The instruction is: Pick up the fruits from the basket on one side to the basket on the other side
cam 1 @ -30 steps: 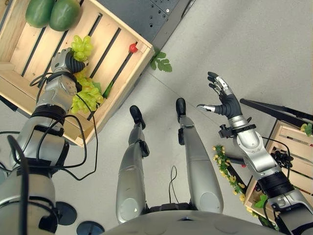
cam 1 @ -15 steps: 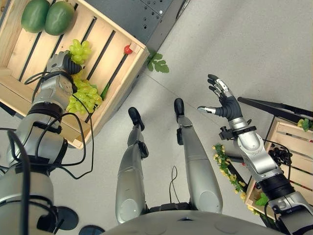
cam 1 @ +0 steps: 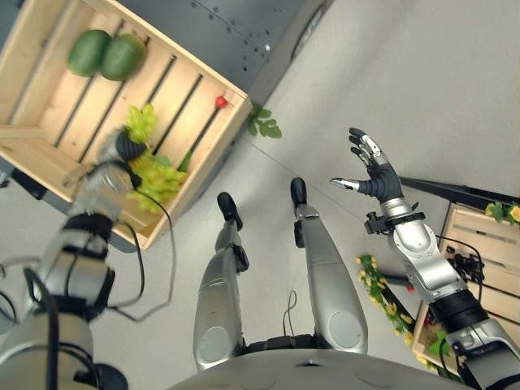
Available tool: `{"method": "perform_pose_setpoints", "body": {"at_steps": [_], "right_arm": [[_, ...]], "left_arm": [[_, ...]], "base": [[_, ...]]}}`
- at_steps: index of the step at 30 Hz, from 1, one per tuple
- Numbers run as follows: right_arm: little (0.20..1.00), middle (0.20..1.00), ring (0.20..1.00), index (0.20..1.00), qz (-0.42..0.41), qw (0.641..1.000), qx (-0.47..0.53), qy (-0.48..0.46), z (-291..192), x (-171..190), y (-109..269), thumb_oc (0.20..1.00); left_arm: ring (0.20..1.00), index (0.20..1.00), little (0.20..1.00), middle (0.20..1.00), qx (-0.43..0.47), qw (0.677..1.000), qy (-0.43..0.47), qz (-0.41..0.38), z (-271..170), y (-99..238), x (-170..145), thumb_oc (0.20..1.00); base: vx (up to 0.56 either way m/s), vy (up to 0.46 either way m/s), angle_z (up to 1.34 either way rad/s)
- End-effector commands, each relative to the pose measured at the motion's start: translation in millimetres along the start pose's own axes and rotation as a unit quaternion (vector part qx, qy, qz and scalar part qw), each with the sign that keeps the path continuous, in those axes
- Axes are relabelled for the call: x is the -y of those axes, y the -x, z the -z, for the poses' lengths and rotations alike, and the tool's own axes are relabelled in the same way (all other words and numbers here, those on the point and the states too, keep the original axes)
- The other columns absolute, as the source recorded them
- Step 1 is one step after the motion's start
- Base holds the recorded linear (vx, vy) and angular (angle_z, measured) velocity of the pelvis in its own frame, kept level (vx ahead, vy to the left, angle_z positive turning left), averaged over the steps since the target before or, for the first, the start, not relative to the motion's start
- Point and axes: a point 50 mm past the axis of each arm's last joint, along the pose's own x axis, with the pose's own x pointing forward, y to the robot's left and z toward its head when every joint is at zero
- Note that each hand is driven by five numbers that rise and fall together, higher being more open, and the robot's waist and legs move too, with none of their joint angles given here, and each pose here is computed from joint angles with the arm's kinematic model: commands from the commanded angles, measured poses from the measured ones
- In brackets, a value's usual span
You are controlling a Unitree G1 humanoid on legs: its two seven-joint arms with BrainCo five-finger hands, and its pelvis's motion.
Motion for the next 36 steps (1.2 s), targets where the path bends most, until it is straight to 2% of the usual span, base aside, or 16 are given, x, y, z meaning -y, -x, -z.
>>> {"method": "perform_pose_setpoints", "body": {"at_steps": [1,9,18,24,29,31,36], "right_arm": [[1.0,1.0,1.0,1.0,0.024,0.999,0.038,0.018,-12.7,13.0,1.3,1.0],[1.0,1.0,1.0,1.0,0.004,1.0,-0.011,0.016,3.6,18.8,16.6,1.0],[1.0,1.0,1.0,1.0,-0.024,0.998,-0.058,0.009,17.2,18.4,37.0,1.0],[1.0,1.0,1.0,1.0,-0.045,0.996,-0.079,0.001,22.9,14.8,45.8,1.0],[1.0,1.0,1.0,1.0,-0.082,0.994,-0.07,0.012,18.2,10.8,38.4,1.0],[1.0,1.0,1.0,1.0,-0.097,0.993,-0.058,0.009,13.8,7.4,29.1,1.0],[1.0,1.0,1.0,1.0,-0.155,0.987,-0.046,-0.022,8.8,-8.0,12.2,1.0]], "left_arm": [[0.2,0.2,0.2,0.2,0.024,0.995,0.056,-0.085,-4.3,6.3,-27.8,0.2],[0.2,0.2,0.2,0.2,0.028,0.989,0.097,-0.107,7.4,36.0,-29.4,0.2],[0.2,0.2,0.2,0.2,0.043,0.985,0.123,-0.116,8.6,53.7,-32.7,0.2],[0.2,0.2,0.2,0.2,0.115,0.971,0.172,-0.117,-16.9,57.7,-40.9,0.2],[0.2,0.2,0.2,0.2,0.229,0.942,0.239,-0.054,-62.4,56.6,-42.8,0.2],[0.2,0.2,0.2,0.2,0.266,0.921,0.285,-0.025,-78.2,56.7,-43.1,0.2],[0.2,0.2,0.2,0.2,0.36,0.87,0.33,0.066,-125.7,45.8,-38.9,0.2]], "base": [[0.04,-0.007,0.22],[0.06,-0.005,0.08],[0.07,0.001,0.1],[0.06,-0.02,0.14],[0.04,0.017,0.08],[-0.01,0.056,-0.26],[-0.04,0.105,-0.7]]}}
